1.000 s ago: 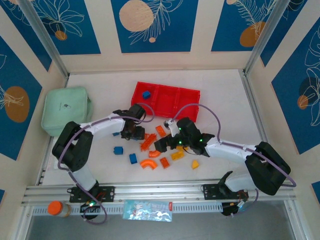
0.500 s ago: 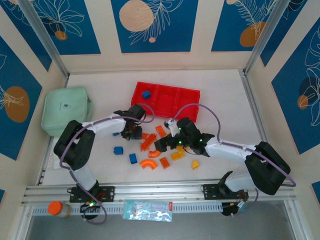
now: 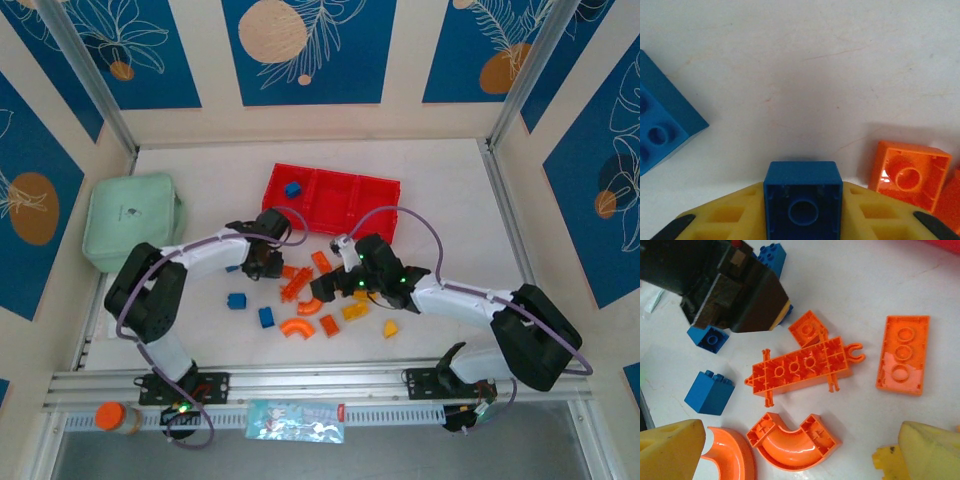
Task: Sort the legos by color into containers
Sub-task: Pick up the lego from the center of the table, then place the lego in the container.
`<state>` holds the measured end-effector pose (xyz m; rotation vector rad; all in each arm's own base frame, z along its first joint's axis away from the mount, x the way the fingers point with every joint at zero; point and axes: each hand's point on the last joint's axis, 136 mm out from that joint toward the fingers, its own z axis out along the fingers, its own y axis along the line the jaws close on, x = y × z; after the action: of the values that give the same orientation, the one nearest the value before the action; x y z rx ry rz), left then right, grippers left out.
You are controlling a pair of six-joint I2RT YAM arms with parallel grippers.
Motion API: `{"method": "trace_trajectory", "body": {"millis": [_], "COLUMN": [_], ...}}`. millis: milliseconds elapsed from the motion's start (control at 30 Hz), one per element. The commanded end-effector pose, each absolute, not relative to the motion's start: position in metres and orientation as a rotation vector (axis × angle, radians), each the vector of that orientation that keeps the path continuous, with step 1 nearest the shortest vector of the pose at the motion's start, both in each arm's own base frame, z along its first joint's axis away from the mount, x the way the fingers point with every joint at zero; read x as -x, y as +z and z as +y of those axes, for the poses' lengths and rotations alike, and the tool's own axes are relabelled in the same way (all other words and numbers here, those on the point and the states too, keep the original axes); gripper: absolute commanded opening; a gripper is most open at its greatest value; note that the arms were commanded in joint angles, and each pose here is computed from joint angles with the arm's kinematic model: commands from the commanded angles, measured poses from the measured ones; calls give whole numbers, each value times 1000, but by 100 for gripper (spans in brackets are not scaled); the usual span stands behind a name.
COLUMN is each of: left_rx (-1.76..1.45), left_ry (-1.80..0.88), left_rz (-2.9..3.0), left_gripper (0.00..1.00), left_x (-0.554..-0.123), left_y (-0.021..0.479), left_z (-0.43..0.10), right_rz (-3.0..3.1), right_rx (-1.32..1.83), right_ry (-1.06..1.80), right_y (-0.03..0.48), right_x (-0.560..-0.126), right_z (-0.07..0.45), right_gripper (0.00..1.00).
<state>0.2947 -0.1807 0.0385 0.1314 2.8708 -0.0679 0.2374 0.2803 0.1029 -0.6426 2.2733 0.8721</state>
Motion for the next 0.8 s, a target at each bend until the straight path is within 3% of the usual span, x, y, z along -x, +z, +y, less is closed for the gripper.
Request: {"method": "trace_trajectory", "body": {"millis": [0,300,767], "left_rx": [-102,-71,0], "left_ry": [-97,-113,-65], "left_rz": [2839,2714,2595], "left_gripper": [35,35,35], "left_x": [-293,-325,-434], "left_y": [60,110,140], "left_z": [-177,-179,-198], "right_rz": [2252,2277,2315], "right_rx": [568,429,407], "right_ry": [865,916,948], "right_y": [113,145,160], "right_x": [-246,-267,-306], "right_z": [268,251,268], "right_gripper": [99,99,99]}}
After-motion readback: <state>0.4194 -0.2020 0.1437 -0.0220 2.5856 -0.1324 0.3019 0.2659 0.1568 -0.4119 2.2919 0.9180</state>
